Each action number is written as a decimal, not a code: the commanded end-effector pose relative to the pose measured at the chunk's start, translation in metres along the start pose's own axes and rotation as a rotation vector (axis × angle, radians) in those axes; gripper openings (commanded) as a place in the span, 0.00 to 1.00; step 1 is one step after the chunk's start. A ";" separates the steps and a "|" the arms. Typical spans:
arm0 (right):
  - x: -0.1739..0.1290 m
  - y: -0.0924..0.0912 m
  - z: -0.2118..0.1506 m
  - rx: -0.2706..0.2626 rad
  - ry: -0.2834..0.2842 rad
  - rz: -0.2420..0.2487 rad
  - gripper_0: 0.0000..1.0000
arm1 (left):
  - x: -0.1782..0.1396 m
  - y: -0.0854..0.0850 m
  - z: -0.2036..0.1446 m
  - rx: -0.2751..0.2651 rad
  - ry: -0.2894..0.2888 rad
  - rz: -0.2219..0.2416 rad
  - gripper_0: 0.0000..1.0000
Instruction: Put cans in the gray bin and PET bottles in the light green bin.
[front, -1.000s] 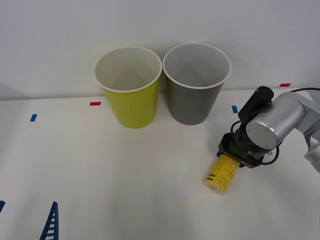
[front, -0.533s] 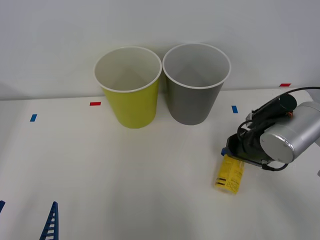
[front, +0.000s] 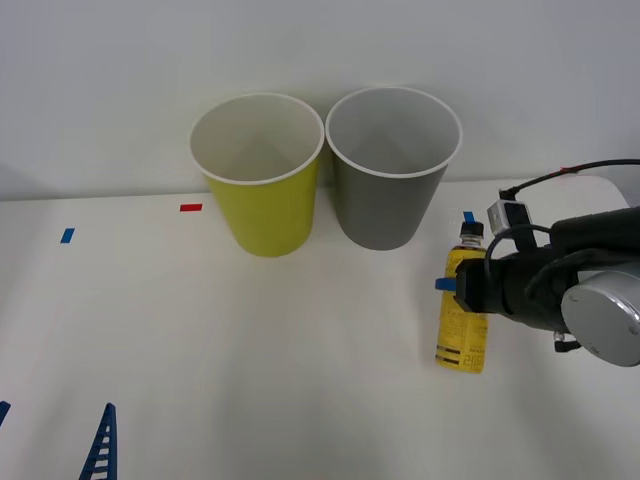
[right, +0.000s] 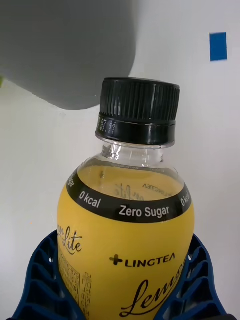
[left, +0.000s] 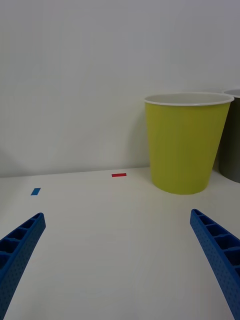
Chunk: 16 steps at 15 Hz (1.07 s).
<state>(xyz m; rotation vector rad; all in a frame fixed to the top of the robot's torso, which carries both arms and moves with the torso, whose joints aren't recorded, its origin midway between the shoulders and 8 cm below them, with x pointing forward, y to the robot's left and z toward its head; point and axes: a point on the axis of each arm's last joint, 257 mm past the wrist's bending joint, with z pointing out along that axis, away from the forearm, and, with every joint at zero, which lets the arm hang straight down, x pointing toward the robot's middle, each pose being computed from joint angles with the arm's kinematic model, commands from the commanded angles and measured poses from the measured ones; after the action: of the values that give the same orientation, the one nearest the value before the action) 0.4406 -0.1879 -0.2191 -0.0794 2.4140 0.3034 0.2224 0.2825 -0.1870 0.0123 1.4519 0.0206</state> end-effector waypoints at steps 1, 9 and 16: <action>-0.020 0.011 -0.021 -0.022 -0.114 -0.126 0.00 | 0.000 0.000 0.000 0.000 0.000 0.000 1.00; -0.080 0.069 -0.069 -0.107 -0.393 -0.395 0.00 | 0.000 0.000 0.000 0.000 0.000 0.000 1.00; -0.133 0.131 -0.105 -0.205 -0.604 -0.558 0.00 | 0.000 0.000 0.000 0.000 0.000 0.000 1.00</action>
<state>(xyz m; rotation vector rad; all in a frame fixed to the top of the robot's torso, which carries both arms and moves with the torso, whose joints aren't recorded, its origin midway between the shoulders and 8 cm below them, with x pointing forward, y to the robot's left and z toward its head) 0.4574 -0.0979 -0.0394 -0.6262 1.7088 0.2457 0.2224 0.2825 -0.1870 0.0123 1.4519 0.0206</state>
